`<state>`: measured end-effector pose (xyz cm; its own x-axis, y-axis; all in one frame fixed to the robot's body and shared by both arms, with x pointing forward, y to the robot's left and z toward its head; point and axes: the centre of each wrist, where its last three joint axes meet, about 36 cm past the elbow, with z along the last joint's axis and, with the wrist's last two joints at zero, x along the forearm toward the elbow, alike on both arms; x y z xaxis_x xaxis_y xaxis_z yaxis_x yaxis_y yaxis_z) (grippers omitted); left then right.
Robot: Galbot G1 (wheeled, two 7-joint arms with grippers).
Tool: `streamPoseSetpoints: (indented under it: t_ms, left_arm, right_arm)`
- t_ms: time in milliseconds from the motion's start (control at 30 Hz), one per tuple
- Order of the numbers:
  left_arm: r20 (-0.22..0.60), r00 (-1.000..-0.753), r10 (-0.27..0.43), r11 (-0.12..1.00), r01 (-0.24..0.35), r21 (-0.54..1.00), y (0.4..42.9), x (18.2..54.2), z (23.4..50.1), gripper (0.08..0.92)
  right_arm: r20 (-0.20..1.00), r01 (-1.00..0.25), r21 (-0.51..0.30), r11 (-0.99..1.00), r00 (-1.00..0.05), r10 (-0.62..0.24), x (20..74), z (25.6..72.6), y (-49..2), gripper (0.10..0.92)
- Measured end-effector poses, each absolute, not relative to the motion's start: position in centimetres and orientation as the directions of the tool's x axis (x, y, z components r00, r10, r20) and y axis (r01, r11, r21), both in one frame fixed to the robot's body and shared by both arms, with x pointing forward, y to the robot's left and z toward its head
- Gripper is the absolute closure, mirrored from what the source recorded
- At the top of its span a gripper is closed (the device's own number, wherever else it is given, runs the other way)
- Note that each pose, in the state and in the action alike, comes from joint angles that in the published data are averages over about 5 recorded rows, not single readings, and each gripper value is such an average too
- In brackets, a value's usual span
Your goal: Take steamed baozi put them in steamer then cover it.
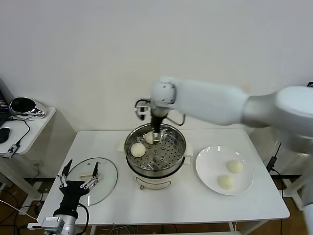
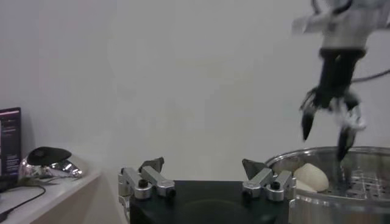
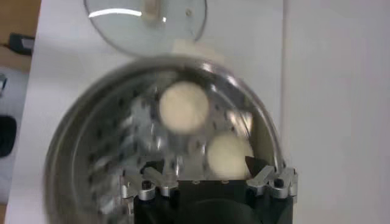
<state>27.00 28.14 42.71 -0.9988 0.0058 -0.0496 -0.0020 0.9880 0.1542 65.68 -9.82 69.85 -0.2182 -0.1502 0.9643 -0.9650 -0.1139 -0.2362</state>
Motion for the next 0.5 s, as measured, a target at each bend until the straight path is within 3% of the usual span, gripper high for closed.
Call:
streamPoseSetpoints:
  t_ms: [233, 500]
  left_arm:
    - [-0.034, -0.999, 0.009, 0.987, 0.004, 0.161, 28.2, 26.9, 42.3, 0.177]
    - [-0.024, -1.0, 0.006, 0.986, 0.002, 0.167, 28.0, 26.9, 42.0, 0.177]
  right_arm:
    - [0.97, -0.968, -0.225, -0.108, -0.212, -0.12, 64.0, 69.7, -20.8, 0.2]
    - [0.976, -0.975, -0.205, -0.083, -0.197, -0.092, 61.5, 64.7, -30.1, 0.2]
